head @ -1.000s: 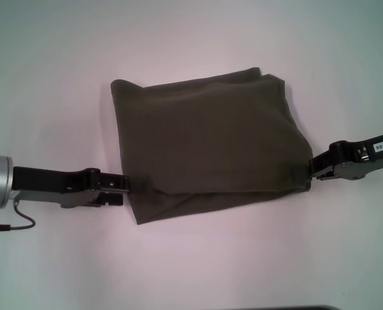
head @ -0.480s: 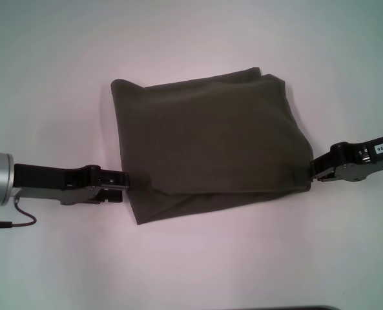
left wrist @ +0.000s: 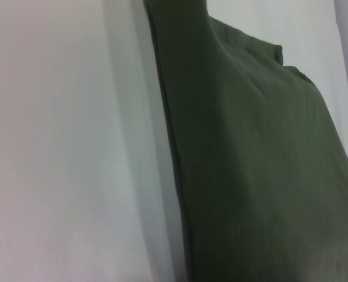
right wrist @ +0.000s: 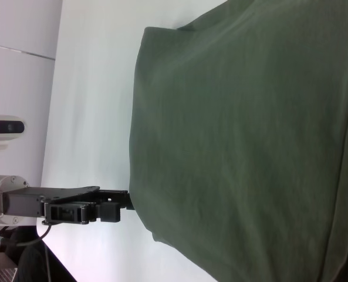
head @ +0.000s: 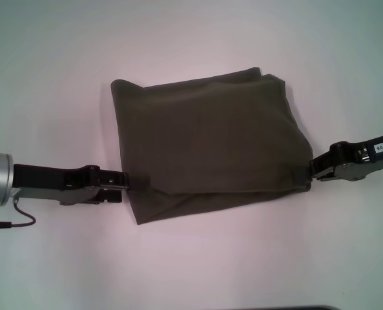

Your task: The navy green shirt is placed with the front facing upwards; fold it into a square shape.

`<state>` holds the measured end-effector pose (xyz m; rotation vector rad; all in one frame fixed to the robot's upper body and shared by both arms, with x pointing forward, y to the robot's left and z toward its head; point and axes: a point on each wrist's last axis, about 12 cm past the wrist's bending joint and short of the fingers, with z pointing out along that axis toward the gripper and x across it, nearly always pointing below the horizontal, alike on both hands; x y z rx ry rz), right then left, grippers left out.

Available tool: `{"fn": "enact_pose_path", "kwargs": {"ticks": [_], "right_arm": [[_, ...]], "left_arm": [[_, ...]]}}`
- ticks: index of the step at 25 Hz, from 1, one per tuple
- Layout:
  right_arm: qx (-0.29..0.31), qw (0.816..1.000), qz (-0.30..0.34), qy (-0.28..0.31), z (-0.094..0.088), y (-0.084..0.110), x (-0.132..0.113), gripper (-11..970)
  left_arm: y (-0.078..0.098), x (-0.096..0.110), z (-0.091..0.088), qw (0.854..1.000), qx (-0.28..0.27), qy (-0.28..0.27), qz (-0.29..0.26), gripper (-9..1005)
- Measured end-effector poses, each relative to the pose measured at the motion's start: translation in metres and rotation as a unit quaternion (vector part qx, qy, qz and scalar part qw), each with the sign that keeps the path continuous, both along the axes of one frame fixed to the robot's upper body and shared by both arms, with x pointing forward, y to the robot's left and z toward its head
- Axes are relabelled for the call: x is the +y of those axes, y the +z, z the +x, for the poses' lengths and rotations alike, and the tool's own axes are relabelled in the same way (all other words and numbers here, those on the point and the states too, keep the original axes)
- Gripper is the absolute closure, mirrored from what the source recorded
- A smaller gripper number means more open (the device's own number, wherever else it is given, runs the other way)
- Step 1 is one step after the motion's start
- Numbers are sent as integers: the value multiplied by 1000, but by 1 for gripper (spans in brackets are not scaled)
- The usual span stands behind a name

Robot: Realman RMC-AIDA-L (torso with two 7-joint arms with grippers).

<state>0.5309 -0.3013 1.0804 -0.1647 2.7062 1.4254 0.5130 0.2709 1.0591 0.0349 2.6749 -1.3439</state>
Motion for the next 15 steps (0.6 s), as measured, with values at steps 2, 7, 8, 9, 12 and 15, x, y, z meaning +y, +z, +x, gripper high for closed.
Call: {"fn": "enact_pose_path", "kwargs": {"ticks": [2, 7, 8, 9, 12, 15], "right_arm": [[0, 1000, 0, 0, 0, 0, 0, 946], [0, 1000, 1, 1, 0, 0, 1, 946], [1, 1000, 1, 1, 0, 0, 1, 946], [1, 1000, 1, 1, 0, 0, 1, 946], [1, 1000, 2, 1, -1, -1, 1, 946], [1, 1000, 2, 1, 0, 0, 1, 946]], "left_arm": [[0, 0, 0, 1000, 0, -1, 0, 356], [1, -1, 1, 1000, 0, -2, -1, 355], [1, -1, 1, 1000, 0, -1, -1, 355], [1, -1, 1, 1000, 0, -1, -1, 355], [1, -2, 1, 1000, 0, 0, -2, 355], [1, -5, 3, 1000, -2, -2, -2, 355]]}}
